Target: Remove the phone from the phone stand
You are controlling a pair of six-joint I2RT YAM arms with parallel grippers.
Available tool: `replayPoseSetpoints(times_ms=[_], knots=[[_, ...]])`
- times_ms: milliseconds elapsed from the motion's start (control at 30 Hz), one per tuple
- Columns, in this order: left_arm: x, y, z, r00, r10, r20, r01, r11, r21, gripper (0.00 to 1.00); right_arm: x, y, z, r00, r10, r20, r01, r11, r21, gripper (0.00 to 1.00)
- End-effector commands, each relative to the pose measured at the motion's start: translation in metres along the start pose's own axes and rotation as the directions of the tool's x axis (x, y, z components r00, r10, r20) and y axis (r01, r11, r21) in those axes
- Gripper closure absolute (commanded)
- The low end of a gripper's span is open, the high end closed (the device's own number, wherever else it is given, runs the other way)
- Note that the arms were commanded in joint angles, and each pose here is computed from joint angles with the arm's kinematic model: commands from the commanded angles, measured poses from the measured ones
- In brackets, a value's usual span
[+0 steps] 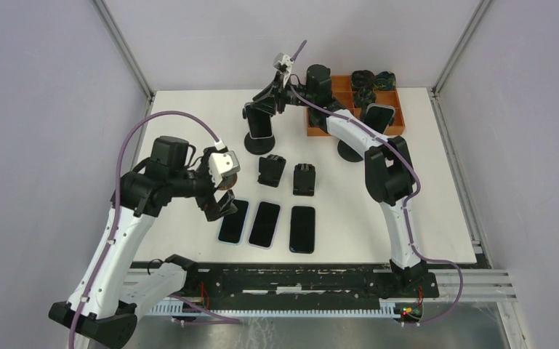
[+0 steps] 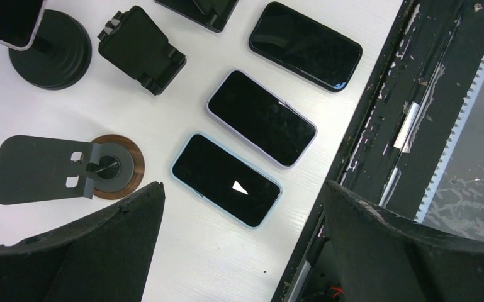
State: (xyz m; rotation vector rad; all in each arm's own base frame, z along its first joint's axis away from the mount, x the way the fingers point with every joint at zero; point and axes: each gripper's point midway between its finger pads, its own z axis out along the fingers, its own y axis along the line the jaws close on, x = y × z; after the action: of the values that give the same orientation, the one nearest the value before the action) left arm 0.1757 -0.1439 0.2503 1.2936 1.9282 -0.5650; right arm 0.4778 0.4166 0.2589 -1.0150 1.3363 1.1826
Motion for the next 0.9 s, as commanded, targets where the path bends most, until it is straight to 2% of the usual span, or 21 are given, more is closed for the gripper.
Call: replayPoseSetpoints(times_ms=[0, 100, 233, 333, 433, 533, 567, 600, 633, 667, 767, 867], knots=[[-0.008, -0.005, -0.009, 0.998, 0.045, 0.044, -0.044, 0.999, -0.012, 0.00, -0.014, 0.020, 0.005, 0.999, -0.024, 0.032, 0.025, 0.998, -0.049, 0.69], [-0.004, -0.005, -0.007, 0.998, 0.051, 0.042, -0.051, 0.999, -0.010, 0.00, -0.018, 0.022, 0.004, 0.999, -0.025, 0.040, 0.027, 0.999, -0.045, 0.81], [-0.002, -0.005, -0.004, 0.998, 0.050, 0.038, -0.050, 0.999, -0.004, 0.00, -0.033, 0.025, 0.002, 0.997, -0.030, 0.070, 0.033, 0.998, -0.044, 0.90], [-0.003, -0.004, -0.004, 0.998, 0.055, 0.044, -0.055, 0.998, -0.007, 0.00, -0.048, 0.022, 0.000, 0.995, -0.034, 0.097, 0.036, 0.999, -0.021, 1.00], [-0.003, -0.003, -0.004, 0.997, 0.063, 0.048, -0.062, 0.998, -0.015, 0.00, -0.060, 0.017, -0.004, 0.992, -0.031, 0.121, 0.030, 1.000, 0.005, 1.00], [-0.004, -0.002, -0.005, 0.997, 0.069, 0.046, -0.068, 0.997, -0.021, 0.00, -0.056, 0.015, -0.007, 0.994, -0.030, 0.104, 0.027, 0.999, 0.031, 0.95], [-0.004, -0.002, -0.005, 0.996, 0.074, 0.046, -0.073, 0.997, -0.023, 0.00, -0.053, 0.014, -0.008, 0.995, -0.029, 0.096, 0.025, 0.999, 0.039, 0.90], [-0.004, -0.001, -0.005, 0.996, 0.077, 0.046, -0.076, 0.997, -0.025, 0.00, -0.048, 0.013, -0.008, 0.996, -0.019, 0.087, 0.015, 0.999, 0.046, 0.78], [-0.004, -0.002, -0.005, 0.996, 0.079, 0.046, -0.078, 0.997, -0.024, 0.00, -0.041, 0.012, -0.009, 0.997, -0.008, 0.074, 0.004, 0.999, 0.054, 0.60], [-0.004, -0.001, -0.005, 0.996, 0.080, 0.045, -0.079, 0.997, -0.024, 0.00, -0.036, 0.012, -0.010, 0.998, -0.002, 0.063, -0.002, 0.998, 0.058, 0.54], [-0.004, -0.001, -0.006, 0.996, 0.083, 0.045, -0.082, 0.996, -0.027, 0.00, -0.023, 0.014, -0.013, 0.999, 0.006, 0.034, -0.008, 0.999, 0.052, 0.48], [-0.005, -0.001, -0.006, 0.995, 0.088, 0.049, -0.086, 0.996, -0.026, 0.00, -0.019, 0.017, -0.016, 1.000, -0.007, 0.017, 0.006, 0.998, 0.055, 0.48]])
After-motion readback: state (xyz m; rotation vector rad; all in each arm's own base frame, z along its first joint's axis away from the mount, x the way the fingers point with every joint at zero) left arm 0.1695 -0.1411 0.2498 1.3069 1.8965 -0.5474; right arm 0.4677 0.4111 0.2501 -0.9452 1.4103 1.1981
